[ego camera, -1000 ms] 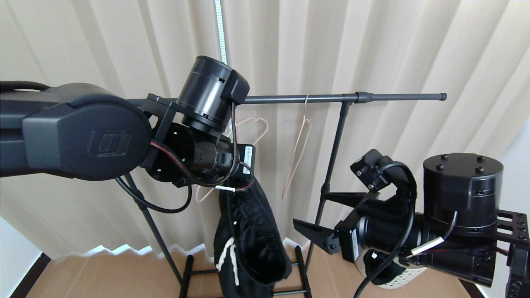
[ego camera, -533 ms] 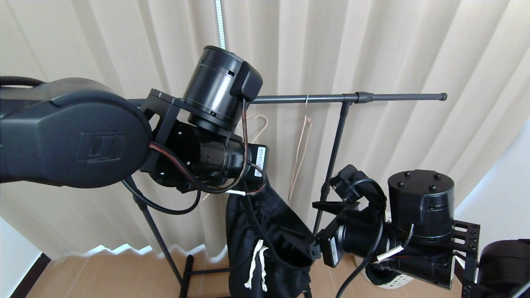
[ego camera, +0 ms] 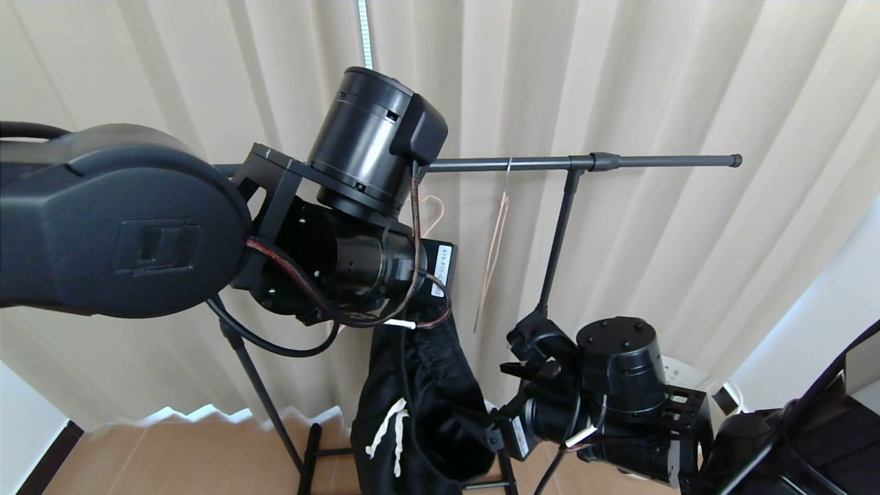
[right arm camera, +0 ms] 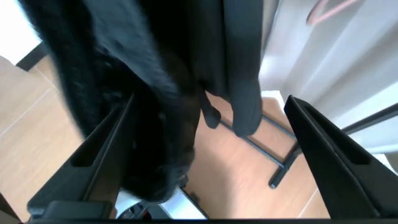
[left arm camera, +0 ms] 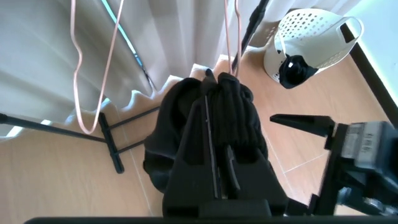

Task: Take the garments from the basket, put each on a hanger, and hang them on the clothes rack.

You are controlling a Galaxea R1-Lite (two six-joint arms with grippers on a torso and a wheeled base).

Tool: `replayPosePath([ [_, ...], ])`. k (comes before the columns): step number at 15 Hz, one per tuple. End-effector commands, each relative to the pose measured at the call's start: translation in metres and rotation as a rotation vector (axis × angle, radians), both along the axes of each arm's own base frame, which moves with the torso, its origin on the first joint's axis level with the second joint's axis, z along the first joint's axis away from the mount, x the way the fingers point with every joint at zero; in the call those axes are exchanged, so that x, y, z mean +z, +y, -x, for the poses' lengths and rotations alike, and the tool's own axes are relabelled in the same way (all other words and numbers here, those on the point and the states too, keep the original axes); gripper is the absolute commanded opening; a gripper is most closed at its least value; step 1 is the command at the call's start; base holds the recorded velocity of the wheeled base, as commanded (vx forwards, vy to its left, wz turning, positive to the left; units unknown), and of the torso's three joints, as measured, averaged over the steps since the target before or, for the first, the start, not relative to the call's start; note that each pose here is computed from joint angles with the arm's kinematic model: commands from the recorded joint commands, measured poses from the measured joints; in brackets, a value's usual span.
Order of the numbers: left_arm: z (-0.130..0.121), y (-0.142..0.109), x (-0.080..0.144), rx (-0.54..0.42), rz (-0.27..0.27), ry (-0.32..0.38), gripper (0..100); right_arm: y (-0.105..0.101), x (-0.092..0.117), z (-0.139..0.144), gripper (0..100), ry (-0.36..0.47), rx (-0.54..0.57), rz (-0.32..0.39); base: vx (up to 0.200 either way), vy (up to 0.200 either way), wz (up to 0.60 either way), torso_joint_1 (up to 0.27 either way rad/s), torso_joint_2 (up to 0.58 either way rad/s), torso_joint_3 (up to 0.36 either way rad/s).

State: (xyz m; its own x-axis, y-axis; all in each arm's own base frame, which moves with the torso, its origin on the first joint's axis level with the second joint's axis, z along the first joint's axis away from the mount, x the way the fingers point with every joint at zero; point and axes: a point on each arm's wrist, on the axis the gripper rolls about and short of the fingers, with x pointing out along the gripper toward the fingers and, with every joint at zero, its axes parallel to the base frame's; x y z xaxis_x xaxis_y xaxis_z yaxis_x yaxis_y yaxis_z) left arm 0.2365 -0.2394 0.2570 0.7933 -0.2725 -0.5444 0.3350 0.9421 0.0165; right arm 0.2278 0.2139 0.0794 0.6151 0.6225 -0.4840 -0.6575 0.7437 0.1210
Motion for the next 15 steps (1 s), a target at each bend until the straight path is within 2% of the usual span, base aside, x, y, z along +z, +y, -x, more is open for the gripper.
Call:
replayPosePath([
  [1, 0.003, 0.002, 0.005, -0.002, 0.009, -0.010, 0, 0.002, -0.011, -0.003, 100, 0.022, -0.001, 0.020, 0.000, 0.000, 0.00, 0.000, 0.00, 0.000],
  [3, 0.004, 0.004, 0.005, -0.002, 0.007, -0.009, 0, 0.003, -0.013, -0.004, 100, 0.017, -0.003, 0.014, 0.000, 0.000, 0.00, 0.000, 0.00, 0.000],
  [4, 0.004, 0.004, 0.003, -0.003, 0.005, -0.005, 0, 0.003, -0.012, -0.005, 0, 0.008, -0.006, 0.004, 0.000, 0.000, 0.00, 0.000, 0.00, 0.000],
  [7, 0.005, 0.004, 0.002, -0.001, 0.001, -0.001, 0, -0.002, -0.012, -0.009, 0, -0.018, -0.067, 0.016, 0.000, 0.000, 0.00, 0.000, 0.00, 0.000],
  [10, 0.007, 0.012, 0.000, 0.009, -0.007, 0.006, 0, -0.022, -0.007, -0.022, 0, -0.036, -0.140, 0.020, 0.000, 0.000, 0.00, 0.000, 0.00, 0.000],
  [15, -0.008, 0.037, -0.030, 0.088, -0.080, 0.089, 0, -0.049, 0.019, -0.036, 0, -0.125, -0.216, 0.007, 0.000, 0.000, 0.00, 0.000, 0.00, 0.000],
])
